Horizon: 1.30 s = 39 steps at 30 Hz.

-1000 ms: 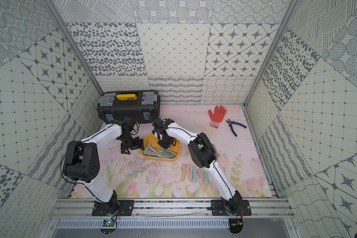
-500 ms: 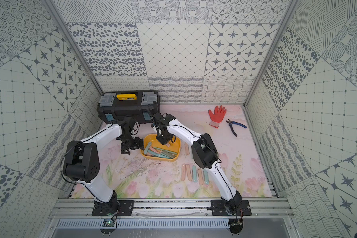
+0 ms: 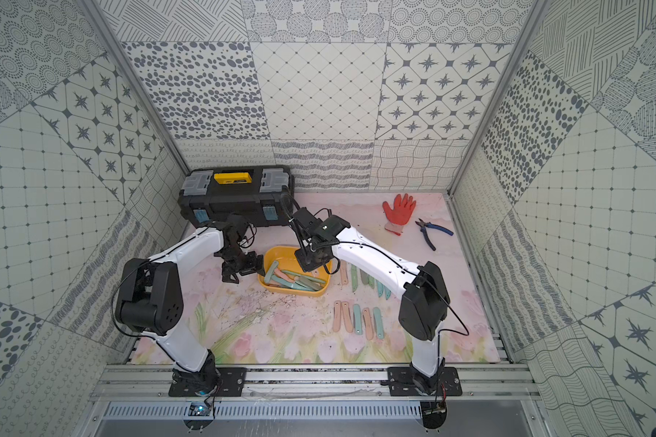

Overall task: Take the fruit knife out of the storage box
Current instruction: Pick up the fruit knife from the storage box, then place the fruit knife at the center of the board.

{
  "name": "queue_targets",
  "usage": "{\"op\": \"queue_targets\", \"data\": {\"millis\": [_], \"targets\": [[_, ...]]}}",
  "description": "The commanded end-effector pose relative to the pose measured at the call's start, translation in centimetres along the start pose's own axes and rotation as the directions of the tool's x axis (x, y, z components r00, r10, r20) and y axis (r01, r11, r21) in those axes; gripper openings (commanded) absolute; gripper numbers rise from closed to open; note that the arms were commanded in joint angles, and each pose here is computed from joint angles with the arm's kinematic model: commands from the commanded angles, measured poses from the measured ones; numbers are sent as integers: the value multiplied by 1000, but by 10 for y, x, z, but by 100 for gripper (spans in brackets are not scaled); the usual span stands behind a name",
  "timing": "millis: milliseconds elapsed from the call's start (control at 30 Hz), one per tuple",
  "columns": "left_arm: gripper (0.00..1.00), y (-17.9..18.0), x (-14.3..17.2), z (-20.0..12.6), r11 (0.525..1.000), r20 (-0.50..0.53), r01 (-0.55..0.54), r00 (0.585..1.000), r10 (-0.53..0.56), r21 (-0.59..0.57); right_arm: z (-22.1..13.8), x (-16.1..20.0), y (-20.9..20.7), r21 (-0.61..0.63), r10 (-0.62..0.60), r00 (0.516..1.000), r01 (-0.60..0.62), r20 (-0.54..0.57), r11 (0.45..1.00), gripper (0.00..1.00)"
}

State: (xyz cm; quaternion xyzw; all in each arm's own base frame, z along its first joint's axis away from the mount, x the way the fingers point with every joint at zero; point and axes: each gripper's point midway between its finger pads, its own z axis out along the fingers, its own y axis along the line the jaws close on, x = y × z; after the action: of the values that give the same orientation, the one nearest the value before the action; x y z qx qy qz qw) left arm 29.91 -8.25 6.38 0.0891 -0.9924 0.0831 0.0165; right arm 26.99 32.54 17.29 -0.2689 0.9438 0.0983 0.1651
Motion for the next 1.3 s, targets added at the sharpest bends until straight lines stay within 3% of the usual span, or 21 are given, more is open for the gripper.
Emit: {"op": "queue_targets", "data": {"millis": [0,233,400,533,800,1267], "targets": [[92,1,5,-4,1000,-8,3,1000,-3,-10,-6,27,13,-20,108,994,-107,0,994,26],[92,2,5,-2,1000,-12,6,1000,-6,-13,-2,114,31,-30,235,966,-239,-105,970,26],[92,1,5,-1,1000,-16,9,1000,-9,-10,11,148,34,-38,323,935,-332,-148,943,24],[92,2,5,-1,1000,-13,9,1000,-9,-13,34,151,38,-43,366,917,-377,-159,925,21],[92,3,6,-2,1000,-12,7,1000,-7,-18,82,158,53,-47,411,880,-433,-237,900,24],[92,3,5,-2,1000,-12,7,1000,-7,-17,108,167,22,106,482,847,-470,-222,876,23]]}}
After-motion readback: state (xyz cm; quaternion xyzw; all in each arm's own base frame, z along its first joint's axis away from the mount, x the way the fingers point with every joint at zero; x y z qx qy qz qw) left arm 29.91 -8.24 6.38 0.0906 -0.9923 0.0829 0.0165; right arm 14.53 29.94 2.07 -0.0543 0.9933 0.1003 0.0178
